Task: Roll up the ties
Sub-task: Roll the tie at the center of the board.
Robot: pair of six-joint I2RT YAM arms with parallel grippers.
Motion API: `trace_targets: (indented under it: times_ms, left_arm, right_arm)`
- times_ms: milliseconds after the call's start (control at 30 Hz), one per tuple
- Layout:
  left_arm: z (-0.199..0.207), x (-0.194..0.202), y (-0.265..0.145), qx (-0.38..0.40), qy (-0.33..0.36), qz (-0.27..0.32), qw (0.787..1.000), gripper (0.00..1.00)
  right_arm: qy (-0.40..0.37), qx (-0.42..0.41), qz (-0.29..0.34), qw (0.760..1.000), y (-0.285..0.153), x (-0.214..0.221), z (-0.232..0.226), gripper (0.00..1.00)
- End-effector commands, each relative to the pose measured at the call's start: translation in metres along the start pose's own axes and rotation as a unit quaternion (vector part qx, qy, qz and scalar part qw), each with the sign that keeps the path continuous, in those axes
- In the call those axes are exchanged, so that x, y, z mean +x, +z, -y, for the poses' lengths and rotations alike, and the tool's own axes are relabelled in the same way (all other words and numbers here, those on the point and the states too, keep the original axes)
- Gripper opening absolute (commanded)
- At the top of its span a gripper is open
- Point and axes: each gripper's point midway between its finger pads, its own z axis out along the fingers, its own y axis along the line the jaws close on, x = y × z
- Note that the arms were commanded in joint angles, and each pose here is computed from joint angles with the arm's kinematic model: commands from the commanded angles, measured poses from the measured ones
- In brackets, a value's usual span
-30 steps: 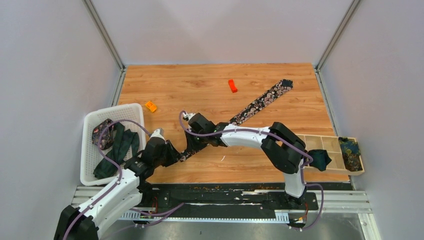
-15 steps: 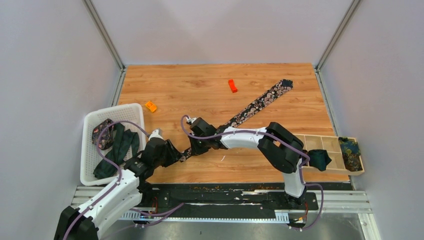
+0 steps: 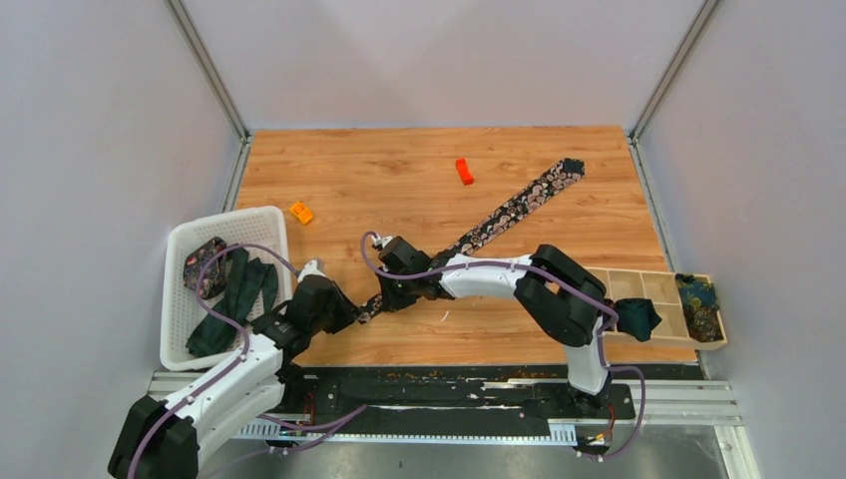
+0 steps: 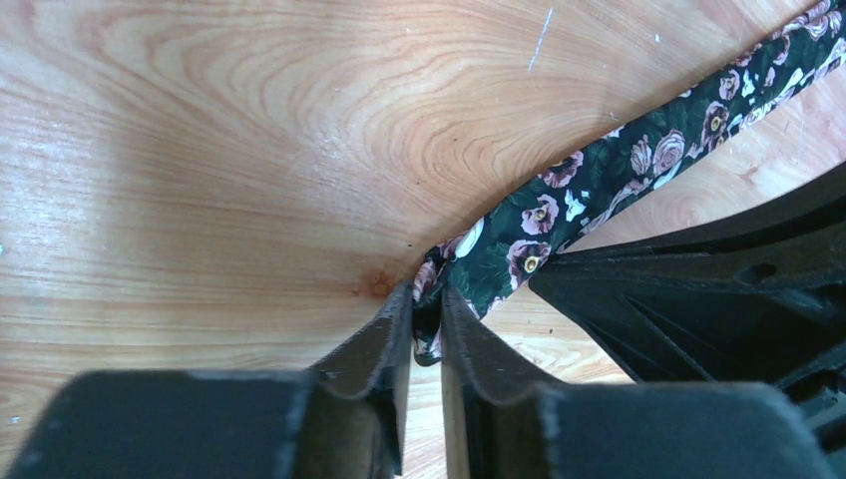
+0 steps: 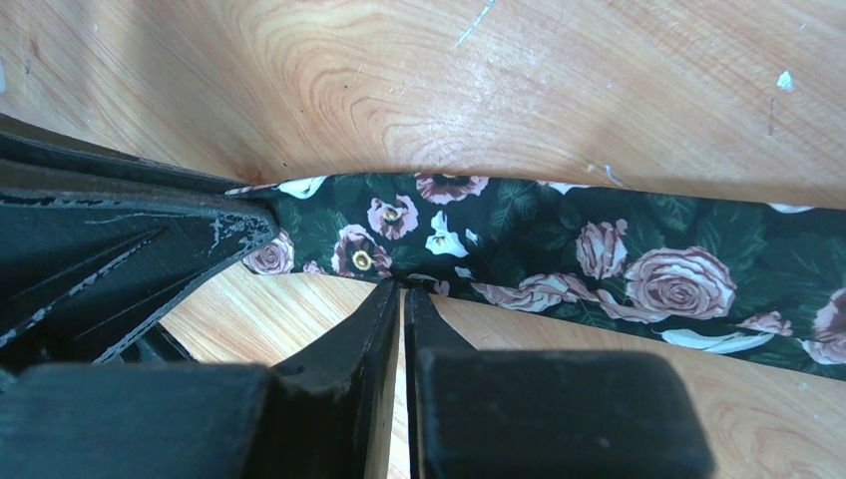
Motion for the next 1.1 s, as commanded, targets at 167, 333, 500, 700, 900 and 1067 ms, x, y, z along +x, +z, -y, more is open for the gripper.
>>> trace_targets:
  times_ms: [167, 333, 500, 700, 900, 1067]
  left_arm:
    - [0.006, -0.005, 0.005, 0.01, 0.006, 0.01, 1.0, 0.03]
    - [0.008, -0.004, 0.003, 0.013, 0.012, 0.007, 1.0, 0.0]
    - [0.01, -0.004, 0.001, 0.025, 0.022, 0.008, 0.999, 0.0]
    - [0.011, -0.005, -0.001, 0.03, 0.032, 0.011, 0.999, 0.0]
    - [0.012, -0.008, -0.004, 0.031, 0.033, 0.018, 0.999, 0.0]
    - [0.017, -0.014, -0.008, 0.027, 0.036, 0.021, 0.999, 0.0]
  right_arm:
    - [-0.007, -0.029, 0.07, 0.997, -0.037, -0.042, -0.032, 0.09]
    - [-0.006, -0.02, 0.076, 0.997, -0.031, -0.054, -0.035, 0.09]
    - [-0.003, 0.003, 0.06, 0.998, -0.008, -0.052, -0.025, 0.09]
    - [-0.004, 0.039, 0.029, 0.999, 0.016, -0.034, -0.004, 0.08]
    - [0.014, 0.057, 0.015, 0.998, 0.011, -0.012, 0.009, 0.08]
    - [0.018, 0.072, 0.023, 0.997, 0.003, -0.009, 0.013, 0.07]
